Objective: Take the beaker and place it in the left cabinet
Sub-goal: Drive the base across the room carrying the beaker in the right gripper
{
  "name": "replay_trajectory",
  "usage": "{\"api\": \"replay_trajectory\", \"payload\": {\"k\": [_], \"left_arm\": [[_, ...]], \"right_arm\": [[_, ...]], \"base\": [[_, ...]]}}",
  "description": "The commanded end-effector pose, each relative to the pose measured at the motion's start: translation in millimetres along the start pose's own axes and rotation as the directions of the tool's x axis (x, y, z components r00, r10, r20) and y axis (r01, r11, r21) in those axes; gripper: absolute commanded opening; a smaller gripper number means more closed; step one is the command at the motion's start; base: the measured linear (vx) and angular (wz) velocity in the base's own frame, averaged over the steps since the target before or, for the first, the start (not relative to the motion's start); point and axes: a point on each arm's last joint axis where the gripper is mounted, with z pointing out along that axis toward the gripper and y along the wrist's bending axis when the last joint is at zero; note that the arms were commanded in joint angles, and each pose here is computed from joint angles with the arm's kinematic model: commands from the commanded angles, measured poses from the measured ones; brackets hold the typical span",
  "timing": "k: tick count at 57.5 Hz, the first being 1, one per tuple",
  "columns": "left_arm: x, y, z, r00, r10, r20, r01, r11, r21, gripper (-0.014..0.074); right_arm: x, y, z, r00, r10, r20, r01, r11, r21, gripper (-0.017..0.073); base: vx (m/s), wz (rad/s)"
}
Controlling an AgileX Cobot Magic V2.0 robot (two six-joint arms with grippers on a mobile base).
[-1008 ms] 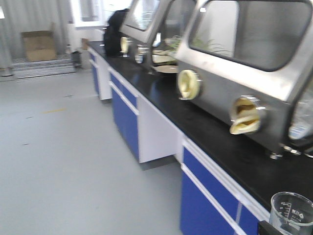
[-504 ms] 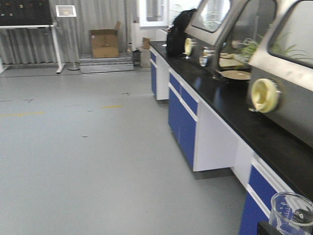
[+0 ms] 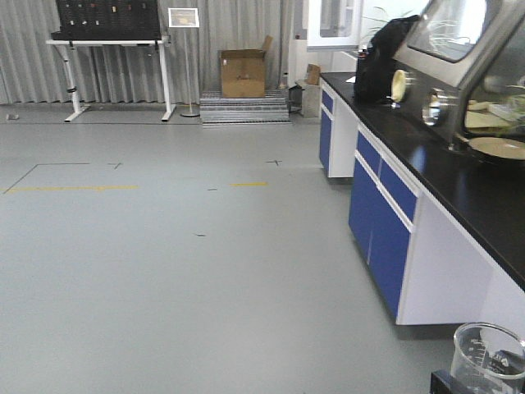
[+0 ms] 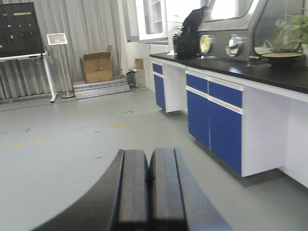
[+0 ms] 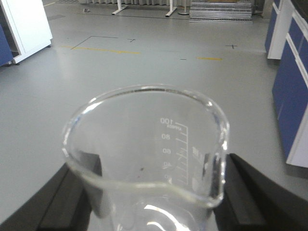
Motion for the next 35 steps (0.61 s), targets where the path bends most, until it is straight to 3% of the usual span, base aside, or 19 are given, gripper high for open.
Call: {"api": "replay_trajectory", "payload": {"k": [1, 35], "left_arm": [[-3.2, 0.3, -1.4, 0.996, -0.012, 0.087, 0.012, 1.0, -0.004, 0.0001], [-3.2, 0.3, -1.4, 0.996, -0.012, 0.087, 0.012, 1.0, -0.004, 0.0001]], "right_arm": [[-16.7, 2.4, -2.8, 0.995, -0.004, 0.101, 0.007, 1.0, -0.029, -0.0006], [-16.6, 2.3, -2.8, 0.995, -0.004, 0.1, 0.007, 1.0, -0.029, -0.0006]], "base": [[0.41, 0.2], [0.5, 0.14]]}}
